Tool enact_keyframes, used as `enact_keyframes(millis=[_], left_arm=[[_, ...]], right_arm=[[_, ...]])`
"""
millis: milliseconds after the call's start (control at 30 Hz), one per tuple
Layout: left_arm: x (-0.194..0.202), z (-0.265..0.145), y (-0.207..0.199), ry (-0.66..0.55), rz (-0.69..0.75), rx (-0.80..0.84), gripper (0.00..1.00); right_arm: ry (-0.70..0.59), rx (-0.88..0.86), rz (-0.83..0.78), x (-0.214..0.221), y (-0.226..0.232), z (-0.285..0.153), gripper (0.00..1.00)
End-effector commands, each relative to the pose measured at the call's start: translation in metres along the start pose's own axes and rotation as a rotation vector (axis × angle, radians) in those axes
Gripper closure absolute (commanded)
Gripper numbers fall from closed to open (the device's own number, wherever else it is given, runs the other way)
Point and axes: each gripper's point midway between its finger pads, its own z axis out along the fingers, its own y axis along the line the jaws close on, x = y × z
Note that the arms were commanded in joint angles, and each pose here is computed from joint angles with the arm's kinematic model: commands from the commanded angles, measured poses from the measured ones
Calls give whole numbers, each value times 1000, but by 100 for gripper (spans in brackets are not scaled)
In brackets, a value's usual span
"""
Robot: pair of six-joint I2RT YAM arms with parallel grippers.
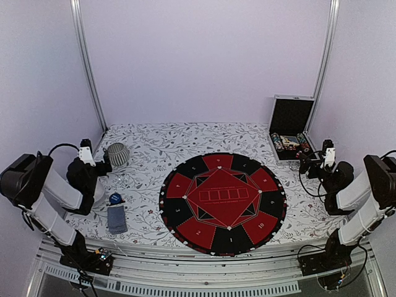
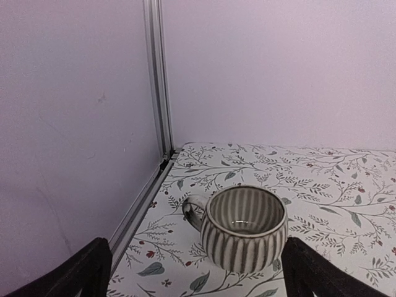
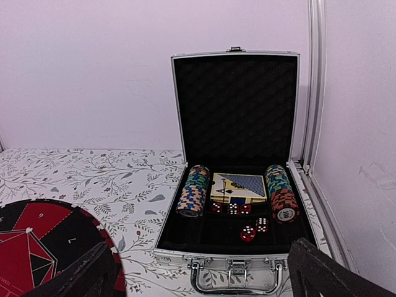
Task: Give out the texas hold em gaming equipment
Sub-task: Pick up the dealer button from the center of the board.
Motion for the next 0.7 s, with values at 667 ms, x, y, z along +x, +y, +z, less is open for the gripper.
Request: enact_keyframes(millis=[667], left_arm=[[-147, -63, -96, 267, -130, 165, 3]], right_arm=[[-162, -338, 133, -186, 58, 2, 1]])
